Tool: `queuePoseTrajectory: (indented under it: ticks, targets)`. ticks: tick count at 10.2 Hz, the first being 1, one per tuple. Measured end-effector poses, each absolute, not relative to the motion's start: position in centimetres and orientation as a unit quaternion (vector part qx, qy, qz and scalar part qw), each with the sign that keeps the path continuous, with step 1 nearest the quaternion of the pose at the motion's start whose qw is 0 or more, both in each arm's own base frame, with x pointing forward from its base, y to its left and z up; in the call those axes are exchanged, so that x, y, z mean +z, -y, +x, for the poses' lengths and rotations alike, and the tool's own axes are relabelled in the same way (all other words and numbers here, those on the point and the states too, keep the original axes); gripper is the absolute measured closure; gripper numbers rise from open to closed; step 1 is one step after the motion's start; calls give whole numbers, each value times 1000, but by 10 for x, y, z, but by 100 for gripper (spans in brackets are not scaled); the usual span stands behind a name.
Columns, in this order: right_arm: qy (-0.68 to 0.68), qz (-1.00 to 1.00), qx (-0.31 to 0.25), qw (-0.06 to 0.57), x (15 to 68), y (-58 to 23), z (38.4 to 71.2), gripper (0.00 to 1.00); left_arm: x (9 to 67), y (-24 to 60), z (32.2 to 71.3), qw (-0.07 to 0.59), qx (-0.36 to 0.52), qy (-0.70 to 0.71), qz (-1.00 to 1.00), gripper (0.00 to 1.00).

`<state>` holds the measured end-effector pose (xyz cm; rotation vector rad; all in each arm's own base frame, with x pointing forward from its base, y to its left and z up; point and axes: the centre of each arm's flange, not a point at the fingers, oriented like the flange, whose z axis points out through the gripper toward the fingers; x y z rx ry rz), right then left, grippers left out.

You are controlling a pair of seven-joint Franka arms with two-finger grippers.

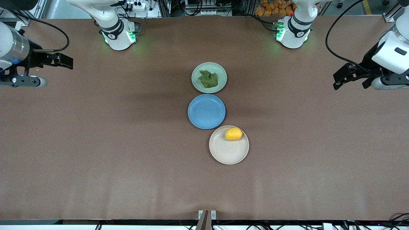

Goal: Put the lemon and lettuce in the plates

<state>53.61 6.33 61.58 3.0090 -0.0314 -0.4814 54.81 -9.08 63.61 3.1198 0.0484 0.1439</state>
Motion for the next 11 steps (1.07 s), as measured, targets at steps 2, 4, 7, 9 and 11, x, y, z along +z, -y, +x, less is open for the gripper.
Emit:
queuePoseTrajectory:
  ticks: [2, 4, 7, 9, 11]
  targets:
    - [9, 988, -146, 38, 604, -65, 542, 0, 636, 111, 544, 9, 44, 3, 999, 0]
    - [23, 990, -135, 23, 605, -51, 544, 0, 636, 117, 543, 9, 43, 7, 999, 0]
    - [35, 993, -112, 15, 606, -39, 543, 0, 635, 105, 545, 8, 42, -3, 999, 0]
    - [35, 994, -100, 16, 600, -40, 529, 0, 634, 104, 543, 7, 33, -5, 999, 0]
    - [35, 995, -93, 17, 601, -40, 520, 0, 633, 108, 539, 4, 19, 0, 1000, 0]
